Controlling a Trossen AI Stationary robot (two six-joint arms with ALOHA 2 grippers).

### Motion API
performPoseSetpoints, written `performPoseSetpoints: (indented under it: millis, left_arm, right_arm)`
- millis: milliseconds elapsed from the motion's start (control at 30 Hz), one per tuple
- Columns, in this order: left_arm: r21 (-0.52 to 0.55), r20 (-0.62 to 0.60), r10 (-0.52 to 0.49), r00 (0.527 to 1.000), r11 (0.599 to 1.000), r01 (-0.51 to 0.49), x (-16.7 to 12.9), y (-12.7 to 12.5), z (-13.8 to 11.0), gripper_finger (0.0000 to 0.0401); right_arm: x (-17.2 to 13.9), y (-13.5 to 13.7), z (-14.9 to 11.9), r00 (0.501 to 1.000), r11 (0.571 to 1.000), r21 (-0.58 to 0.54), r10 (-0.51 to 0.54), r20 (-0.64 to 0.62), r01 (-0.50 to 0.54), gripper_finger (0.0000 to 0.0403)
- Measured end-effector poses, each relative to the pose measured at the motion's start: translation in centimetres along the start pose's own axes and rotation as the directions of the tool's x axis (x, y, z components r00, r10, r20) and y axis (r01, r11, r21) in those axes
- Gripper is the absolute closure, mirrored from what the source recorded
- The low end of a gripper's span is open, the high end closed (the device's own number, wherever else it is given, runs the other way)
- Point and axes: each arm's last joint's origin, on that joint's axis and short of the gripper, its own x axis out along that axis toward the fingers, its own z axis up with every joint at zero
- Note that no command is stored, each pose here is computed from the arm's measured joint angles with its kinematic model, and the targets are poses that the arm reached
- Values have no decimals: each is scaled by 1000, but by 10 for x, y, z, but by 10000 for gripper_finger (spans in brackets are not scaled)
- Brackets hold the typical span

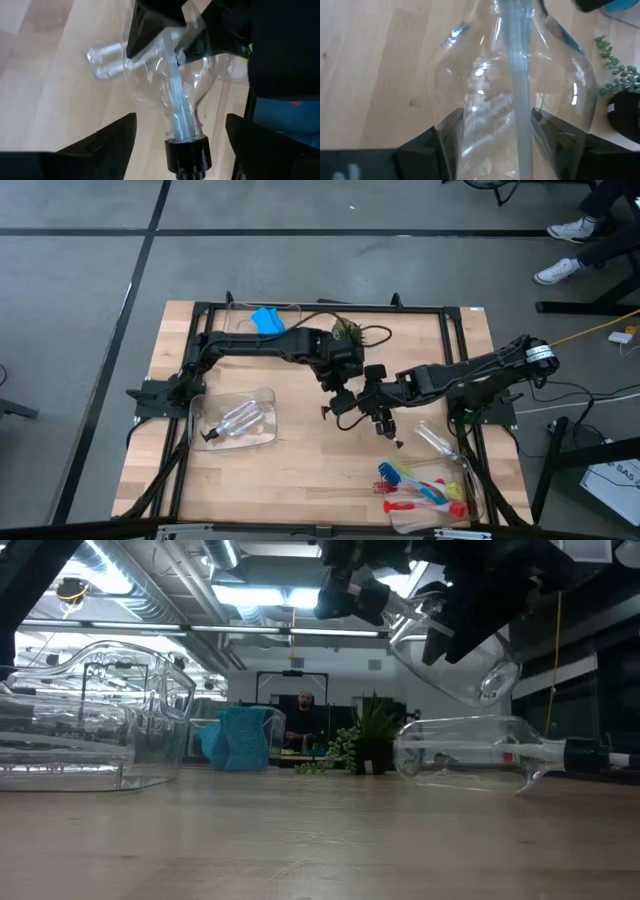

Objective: Pick & Place Kitchen Sink Supplies
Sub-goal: Put the transparent soap dispenser into the middle transparent bin

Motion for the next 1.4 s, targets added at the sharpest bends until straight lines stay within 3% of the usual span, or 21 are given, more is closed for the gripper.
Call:
performPoseSetpoints:
  millis: [133, 267, 433, 533, 700, 933, 1133, 1200, 1333, 1400]
  left_arm:
    - [22, 68, 18, 998, 1000, -19, -29, 2, 2, 104]
    - [53, 208, 152, 966, 985, -166, -72, -3, -4, 106]
    - [57, 413, 322, 852, 924, -377, -128, -19, -23, 106]
    - [43, 467, 406, 786, 877, -479, -149, -20, -38, 106]
    - [-26, 522, 480, 705, 835, -549, -176, -8, -66, 107]
    - [-83, 711, 385, 588, 877, -474, -180, 20, -91, 107]
    - [-64, 848, 229, 479, 940, -335, -150, 49, -113, 107]
    - [-32, 896, 145, 420, 964, -266, -139, 54, -117, 107]
    - [53, 970, -19, 241, 989, -138, -123, 59, -118, 107]
    - [63, 979, -40, 200, 992, -113, -116, 62, -116, 107]
  right_arm:
    - [0, -1, 2, 999, 1000, 18, 24, 22, -24, 187]
    - [-4, -5, 5, 997, 997, 72, 31, 74, -36, 187]
    - [-17, -15, 9, 986, 988, 154, 7, 169, -34, 187]
    - [-27, -23, 11, 970, 972, 231, -20, 242, -37, 187]
    - [-43, -40, 17, 922, 924, 376, -88, 378, -66, 187]
    - [-57, -63, 25, 849, 842, 530, -209, 486, -96, 187]
    - [-70, -78, 34, 792, 804, 583, -277, 543, -118, 187]
    - [-75, -81, 36, 776, 799, 589, -293, 559, -123, 187]
    - [-78, -85, 38, 754, 789, 599, -311, 579, -134, 187]
    - [-79, -86, 40, 740, 785, 602, -318, 593, -144, 187]
